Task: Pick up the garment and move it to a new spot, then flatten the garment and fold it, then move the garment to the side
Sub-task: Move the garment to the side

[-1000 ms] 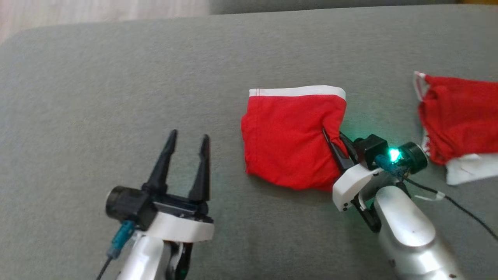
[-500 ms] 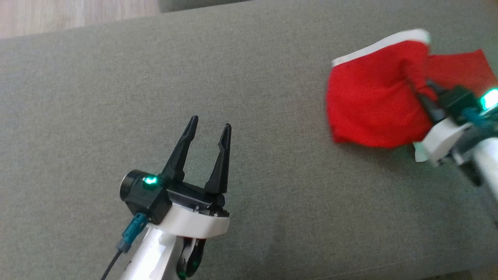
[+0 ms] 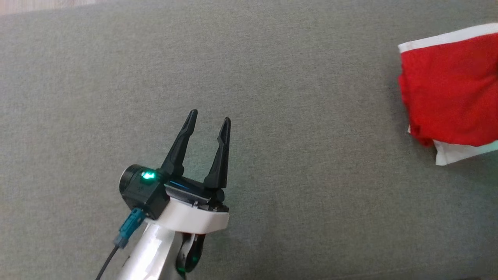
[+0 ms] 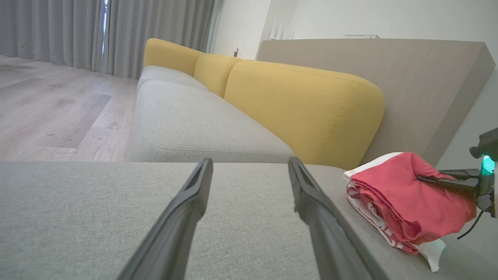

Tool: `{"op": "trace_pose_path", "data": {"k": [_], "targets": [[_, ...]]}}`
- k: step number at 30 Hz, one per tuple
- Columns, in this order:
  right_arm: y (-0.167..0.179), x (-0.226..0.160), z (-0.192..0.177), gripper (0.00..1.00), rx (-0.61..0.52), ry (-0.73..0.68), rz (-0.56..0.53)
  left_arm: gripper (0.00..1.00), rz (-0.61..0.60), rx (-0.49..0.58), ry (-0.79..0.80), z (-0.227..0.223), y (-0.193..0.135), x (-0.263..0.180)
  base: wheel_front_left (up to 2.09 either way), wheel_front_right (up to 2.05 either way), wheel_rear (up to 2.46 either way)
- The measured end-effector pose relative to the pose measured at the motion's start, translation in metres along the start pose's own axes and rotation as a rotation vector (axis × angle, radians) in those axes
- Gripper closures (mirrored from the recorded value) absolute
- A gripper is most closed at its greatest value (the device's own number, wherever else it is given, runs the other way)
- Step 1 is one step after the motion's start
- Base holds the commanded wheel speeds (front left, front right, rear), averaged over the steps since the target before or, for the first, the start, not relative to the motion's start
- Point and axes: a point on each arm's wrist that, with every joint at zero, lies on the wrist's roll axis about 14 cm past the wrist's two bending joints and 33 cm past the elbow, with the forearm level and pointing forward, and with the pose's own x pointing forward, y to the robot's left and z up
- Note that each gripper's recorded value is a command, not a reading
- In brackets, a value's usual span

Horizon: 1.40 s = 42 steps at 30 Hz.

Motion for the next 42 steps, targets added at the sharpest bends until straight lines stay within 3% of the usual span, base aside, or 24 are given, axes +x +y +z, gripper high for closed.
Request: {"op": "trace_pose_path", "data": {"k": [5,7,16,17,18,25,30,33,42], "targets": [[-0.004,-0.001,-0.026,1.00,-0.065,0.101,0.004,0.00,0.017,-0.002,0.007,-0.003,0.006,-0.001,0.00,0.00,0.00],[-0.008,-0.002,-0.031,1.00,-0.040,0.118,-0.009,0.00,0.021,-0.003,0.010,-0.004,0.008,-0.001,0.00,0.00,0.00],[-0.010,0.003,-0.024,1.00,-0.038,0.116,-0.028,0.00,0.027,-0.007,0.018,-0.008,0.011,-0.001,0.00,0.00,0.00],[-0.013,0.003,-0.024,0.59,-0.032,0.116,-0.036,0.00,0.028,-0.007,0.018,-0.008,0.011,-0.001,0.00,0.00,0.00],[-0.014,0.003,-0.023,0.00,-0.023,0.118,-0.045,0.00,0.028,-0.006,0.017,-0.007,0.011,-0.001,0.00,0.00,0.00],[-0.015,-0.005,-0.023,0.00,0.013,0.116,-0.073,0.00,0.040,0.000,0.007,-0.003,0.015,-0.001,0.00,0.00,0.00],[-0.034,-0.011,-0.004,0.00,0.053,0.053,-0.145,0.00,0.040,0.009,-0.004,0.002,0.014,-0.002,0.00,0.00,0.00],[-0.041,-0.014,0.024,0.00,0.106,-0.042,-0.193,0.00,0.039,0.018,-0.022,0.010,0.012,-0.003,0.00,0.00,0.00],[-0.036,-0.046,0.144,0.00,0.385,-0.498,-0.264,0.00,0.095,0.040,-0.111,0.046,0.021,-0.018,0.00,0.00,0.00]]}}
